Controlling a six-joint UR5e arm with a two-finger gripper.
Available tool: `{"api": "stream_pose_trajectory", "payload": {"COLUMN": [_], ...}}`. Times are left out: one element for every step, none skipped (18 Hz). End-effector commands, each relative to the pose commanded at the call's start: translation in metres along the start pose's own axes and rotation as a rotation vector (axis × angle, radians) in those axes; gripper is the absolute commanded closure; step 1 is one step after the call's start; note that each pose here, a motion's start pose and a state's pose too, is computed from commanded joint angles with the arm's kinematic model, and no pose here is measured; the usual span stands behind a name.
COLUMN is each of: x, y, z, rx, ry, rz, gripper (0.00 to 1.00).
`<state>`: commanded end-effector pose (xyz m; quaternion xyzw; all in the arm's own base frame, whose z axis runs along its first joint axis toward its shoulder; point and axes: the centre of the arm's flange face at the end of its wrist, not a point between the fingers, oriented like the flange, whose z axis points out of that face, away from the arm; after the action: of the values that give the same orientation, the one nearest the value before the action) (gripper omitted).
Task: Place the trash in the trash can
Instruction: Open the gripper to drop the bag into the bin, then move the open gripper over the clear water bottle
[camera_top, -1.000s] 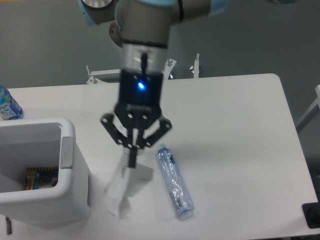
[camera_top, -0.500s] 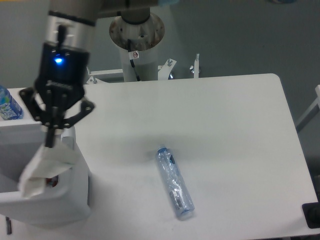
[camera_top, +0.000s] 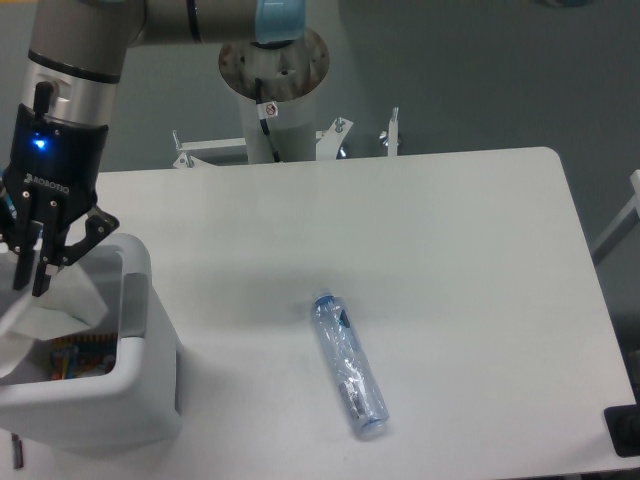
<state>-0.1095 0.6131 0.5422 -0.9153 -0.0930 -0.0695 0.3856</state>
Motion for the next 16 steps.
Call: {"api": "stream_pose_trajectory", "payload": {"x": [0.001,0.002,0.002,0.003,0.002,0.001,-0.003,-0.010,-0.017,-0.031,-0.046,-0.062,-0.080,-0.096,-0.113,-0.128], "y": [-0.001,-0.002,-0.003,-0.005,-0.005,-0.005,-0.004,-0.003,-0.001,0.000,0.001,0.000,-0.001,-0.001,-0.001,0.000], "z": [-0.001,-0.002,-0.003,-0.006,-0.007,-0.006,-0.006,-0.004,-0.004,-0.005,-0.007,-0.012,-0.017,-0.022,-0.025,-0.024], "rx": [0.003,0.005,0.008,0.012,0.014,0.012,0.012,0.008,0.005,0.004,0.006,0.014,0.024,0.032,0.035,0.035], "ry": [0.001,0.001,0.000,0.000,-0.001,-0.004,-0.008,-0.013,-0.022,-0.037,-0.053,-0.069,-0.090,-0.109,-0.126,-0.139], "rz": [-0.007,-0.020,-0.032,-0.034,-0.036,-0.041,-0.058,-0.083,-0.107,-0.136,-0.167,-0.197,-0.224,-0.242,-0.263,-0.278], "gripper": [0.06,0.05,0.05,0.04,0.02,0.01,0.00,0.00,0.00,0.00,0.00,0.00,0.00,0.00,0.00,0.00]}}
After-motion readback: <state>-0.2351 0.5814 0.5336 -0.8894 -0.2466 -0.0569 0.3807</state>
